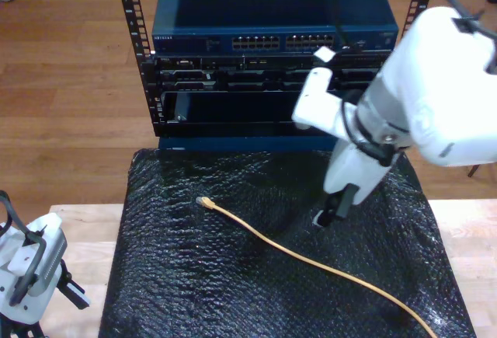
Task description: Grab the cable and plug it in
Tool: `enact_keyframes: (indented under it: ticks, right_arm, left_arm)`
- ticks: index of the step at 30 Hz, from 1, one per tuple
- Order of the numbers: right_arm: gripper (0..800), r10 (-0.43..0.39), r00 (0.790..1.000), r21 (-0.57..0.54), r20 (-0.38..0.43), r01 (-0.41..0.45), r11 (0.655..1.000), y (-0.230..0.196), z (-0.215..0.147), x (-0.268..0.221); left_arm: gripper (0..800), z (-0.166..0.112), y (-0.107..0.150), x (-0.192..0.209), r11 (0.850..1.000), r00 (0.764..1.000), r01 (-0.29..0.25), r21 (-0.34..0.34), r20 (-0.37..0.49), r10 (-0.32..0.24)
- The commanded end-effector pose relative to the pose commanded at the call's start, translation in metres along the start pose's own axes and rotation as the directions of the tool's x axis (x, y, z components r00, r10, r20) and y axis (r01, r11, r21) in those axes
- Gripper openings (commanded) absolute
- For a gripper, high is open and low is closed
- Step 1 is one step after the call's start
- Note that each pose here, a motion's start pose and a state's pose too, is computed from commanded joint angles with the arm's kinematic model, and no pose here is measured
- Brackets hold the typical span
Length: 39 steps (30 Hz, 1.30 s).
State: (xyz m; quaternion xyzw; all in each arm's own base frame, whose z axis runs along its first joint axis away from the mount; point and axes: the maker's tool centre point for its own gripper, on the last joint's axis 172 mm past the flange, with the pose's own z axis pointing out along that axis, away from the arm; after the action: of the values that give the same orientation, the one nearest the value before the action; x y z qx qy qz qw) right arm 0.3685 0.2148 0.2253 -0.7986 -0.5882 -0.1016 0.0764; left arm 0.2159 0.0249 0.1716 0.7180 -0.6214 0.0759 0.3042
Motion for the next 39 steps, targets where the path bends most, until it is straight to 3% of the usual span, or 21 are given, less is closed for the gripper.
enact_keyframes:
  ticks: [8, 15, 26, 39]
  right_arm:
    - [798, 0.000, 0.999, 0.023, 0.041, -0.001, 1.000, 0.001, 0.042, 0.040]
    - [798, 0.056, 0.996, 0.034, 0.065, -0.059, 0.998, 0.016, 0.072, 0.087]
    - [796, 0.068, 0.982, -0.058, 0.176, -0.058, 0.997, 0.039, 0.119, 0.125]
    - [789, 0.147, 0.953, -0.031, 0.266, -0.144, 0.989, 0.037, 0.150, 0.132]
  left_arm:
    - [800, -0.011, -0.025, -0.010, 0.996, 0.999, 0.022, 0.090, 0.038, -0.026]
    - [800, -0.013, -0.043, 0.003, 0.990, 1.000, 0.016, 0.138, 0.015, -0.018]
    - [800, -0.010, -0.043, 0.005, 0.990, 0.999, 0.047, 0.136, -0.004, -0.047]
    - [800, -0.010, -0.042, 0.006, 0.990, 0.999, 0.045, 0.131, -0.007, -0.044]
